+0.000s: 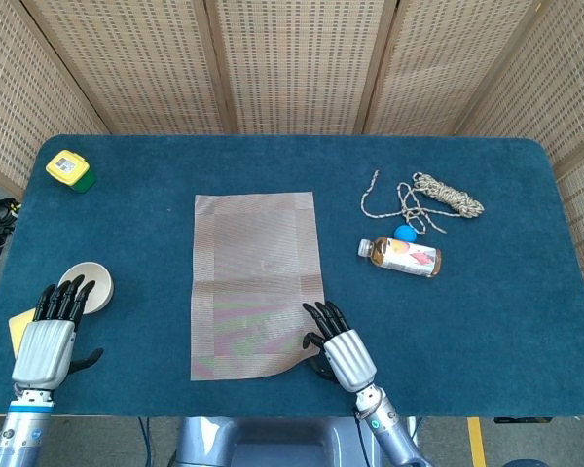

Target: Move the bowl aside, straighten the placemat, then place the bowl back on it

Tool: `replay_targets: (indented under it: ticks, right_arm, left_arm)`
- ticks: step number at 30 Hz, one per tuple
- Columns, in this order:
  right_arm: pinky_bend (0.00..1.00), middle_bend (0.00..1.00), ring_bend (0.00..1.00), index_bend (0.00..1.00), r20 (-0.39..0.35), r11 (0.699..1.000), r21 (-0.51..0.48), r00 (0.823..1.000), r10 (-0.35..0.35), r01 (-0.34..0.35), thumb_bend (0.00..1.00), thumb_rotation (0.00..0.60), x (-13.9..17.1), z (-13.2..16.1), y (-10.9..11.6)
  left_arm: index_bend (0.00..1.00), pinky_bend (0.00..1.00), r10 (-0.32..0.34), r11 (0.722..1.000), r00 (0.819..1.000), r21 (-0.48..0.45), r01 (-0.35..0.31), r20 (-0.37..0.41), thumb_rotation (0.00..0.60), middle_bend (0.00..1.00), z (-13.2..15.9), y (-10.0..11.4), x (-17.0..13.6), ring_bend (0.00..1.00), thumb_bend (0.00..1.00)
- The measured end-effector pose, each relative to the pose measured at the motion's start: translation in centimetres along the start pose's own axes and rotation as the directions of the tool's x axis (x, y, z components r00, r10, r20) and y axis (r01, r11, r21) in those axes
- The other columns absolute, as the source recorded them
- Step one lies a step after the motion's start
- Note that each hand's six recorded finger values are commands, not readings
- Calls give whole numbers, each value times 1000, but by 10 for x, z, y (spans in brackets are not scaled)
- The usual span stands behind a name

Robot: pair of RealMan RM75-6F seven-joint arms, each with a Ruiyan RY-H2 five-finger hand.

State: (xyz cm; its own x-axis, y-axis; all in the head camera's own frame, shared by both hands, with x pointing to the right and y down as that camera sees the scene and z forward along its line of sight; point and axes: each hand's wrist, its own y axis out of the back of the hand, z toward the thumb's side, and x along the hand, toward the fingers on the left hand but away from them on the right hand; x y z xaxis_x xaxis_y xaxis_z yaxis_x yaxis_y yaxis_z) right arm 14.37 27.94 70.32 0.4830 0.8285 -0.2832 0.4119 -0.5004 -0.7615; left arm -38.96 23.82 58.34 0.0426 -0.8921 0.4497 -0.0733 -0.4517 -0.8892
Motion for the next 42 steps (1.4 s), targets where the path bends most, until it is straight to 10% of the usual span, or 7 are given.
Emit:
replay_targets:
  ticks: [25,42]
  right_arm:
    - [11,222,0,663,-15,1000,9,1000,-9,9,586,600,5,2,13]
    - [9,222,0,690,57,984,140,991,-118,109,568,600,24,-49,90]
  left_arm:
    - [0,0,11,1000,1000,-6,-11,0,600,0,0,2,0,0,70]
    - [0,0,18,1000,1000,-2,-18,16,600,0,4,4,-3,0,70]
